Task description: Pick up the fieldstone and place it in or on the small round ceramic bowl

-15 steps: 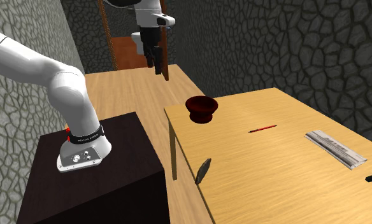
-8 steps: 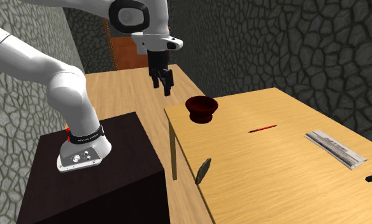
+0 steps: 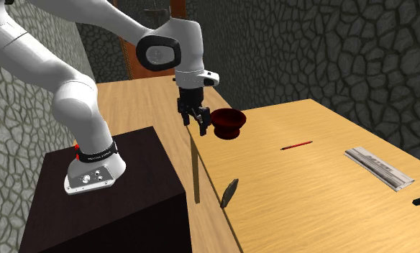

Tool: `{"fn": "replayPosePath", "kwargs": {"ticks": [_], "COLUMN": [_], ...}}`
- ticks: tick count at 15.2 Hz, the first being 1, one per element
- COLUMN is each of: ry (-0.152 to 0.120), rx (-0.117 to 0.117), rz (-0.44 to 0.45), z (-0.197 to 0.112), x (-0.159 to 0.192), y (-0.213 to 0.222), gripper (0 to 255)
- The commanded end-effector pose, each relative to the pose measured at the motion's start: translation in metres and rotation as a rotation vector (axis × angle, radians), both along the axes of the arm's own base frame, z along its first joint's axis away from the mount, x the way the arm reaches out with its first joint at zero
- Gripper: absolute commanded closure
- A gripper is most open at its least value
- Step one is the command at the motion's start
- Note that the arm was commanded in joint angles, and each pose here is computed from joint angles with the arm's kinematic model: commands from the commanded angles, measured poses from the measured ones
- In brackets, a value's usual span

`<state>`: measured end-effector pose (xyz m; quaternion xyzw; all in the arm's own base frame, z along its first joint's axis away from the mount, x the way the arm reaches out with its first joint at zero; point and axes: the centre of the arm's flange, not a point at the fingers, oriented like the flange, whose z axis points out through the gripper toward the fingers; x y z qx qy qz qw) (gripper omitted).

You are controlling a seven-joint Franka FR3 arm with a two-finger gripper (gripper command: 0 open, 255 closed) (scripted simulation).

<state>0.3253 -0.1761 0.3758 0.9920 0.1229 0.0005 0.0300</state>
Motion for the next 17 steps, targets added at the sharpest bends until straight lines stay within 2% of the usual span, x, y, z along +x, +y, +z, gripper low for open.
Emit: {"fn": "replayPosePath", "kwargs": {"ticks": [1,15,17], "ry": [-0.003,-0.017,-0.018], "rx": [-0.007,-0.04,-0.042], "rz": [0.033,0.243,0.254], "z": [-0.02,-0.146,-0.157], "x": [0.003,0.046,0.049], "y": [-0.019,-0.142,-0.149], "gripper": [0,0,0]}}
